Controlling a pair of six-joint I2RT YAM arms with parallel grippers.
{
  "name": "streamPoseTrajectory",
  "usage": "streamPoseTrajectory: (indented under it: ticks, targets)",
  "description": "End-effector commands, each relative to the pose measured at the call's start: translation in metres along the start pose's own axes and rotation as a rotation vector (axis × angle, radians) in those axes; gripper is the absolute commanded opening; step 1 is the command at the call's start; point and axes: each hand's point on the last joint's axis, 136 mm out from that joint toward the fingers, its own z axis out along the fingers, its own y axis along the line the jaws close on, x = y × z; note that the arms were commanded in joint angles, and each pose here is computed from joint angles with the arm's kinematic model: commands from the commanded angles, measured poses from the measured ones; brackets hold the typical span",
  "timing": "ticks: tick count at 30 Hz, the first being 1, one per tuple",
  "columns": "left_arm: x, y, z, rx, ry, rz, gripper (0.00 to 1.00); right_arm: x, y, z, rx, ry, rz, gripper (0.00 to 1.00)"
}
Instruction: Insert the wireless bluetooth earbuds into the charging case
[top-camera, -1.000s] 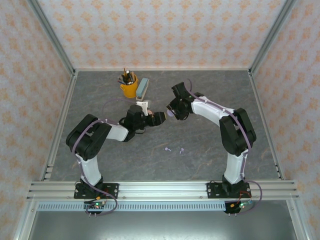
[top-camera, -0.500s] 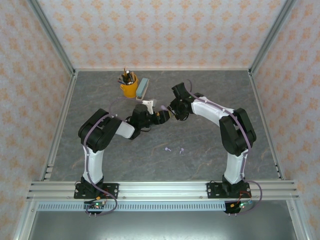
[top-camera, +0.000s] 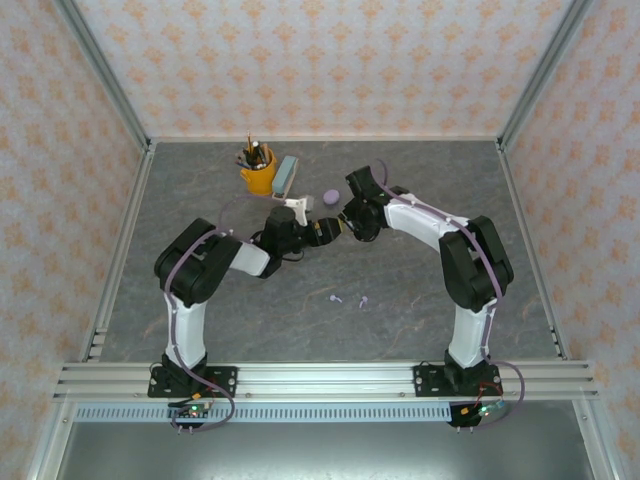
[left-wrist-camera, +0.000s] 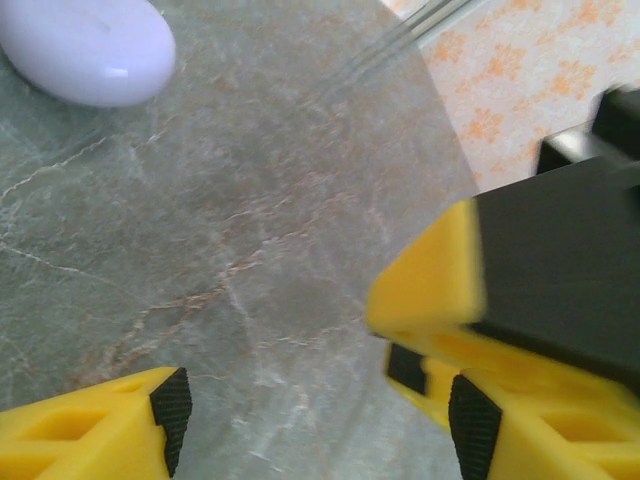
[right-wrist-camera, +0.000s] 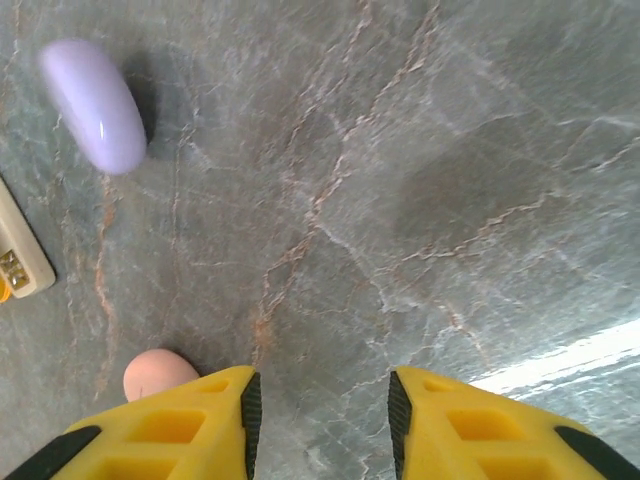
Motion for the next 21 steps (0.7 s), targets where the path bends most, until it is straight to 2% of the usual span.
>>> streamPoseTrajectory:
  ticks: [1,5,9,13,21]
  targets:
    - [-0.042,-0.046,-0.030,0.020,-0.099,0.066,0.78,-0.025,0.012,-0.026,0.010,-0.093,-0.057,0.42]
    - [-0.076,-0.054,-0.063,-0.131,-0.144,0.131,0.84,-0.042,0.025,-0.027,0.070,-0.137,-0.193,0.55]
    - [-0.103,-0.044,-0.091,-0.235,-0.178,0.112,0.87,-0.052,0.046,-0.010,0.123,-0.121,-0.388,0.66]
    - [-0.119,-0.026,-0.109,-0.296,-0.204,0.077,0.89,-0.066,0.069,0.011,0.157,-0.122,-0.504,0.69]
    - [-0.122,-0.010,-0.116,-0.337,-0.203,0.051,0.89,-0.101,0.108,0.055,0.163,-0.241,-0.559,0.72]
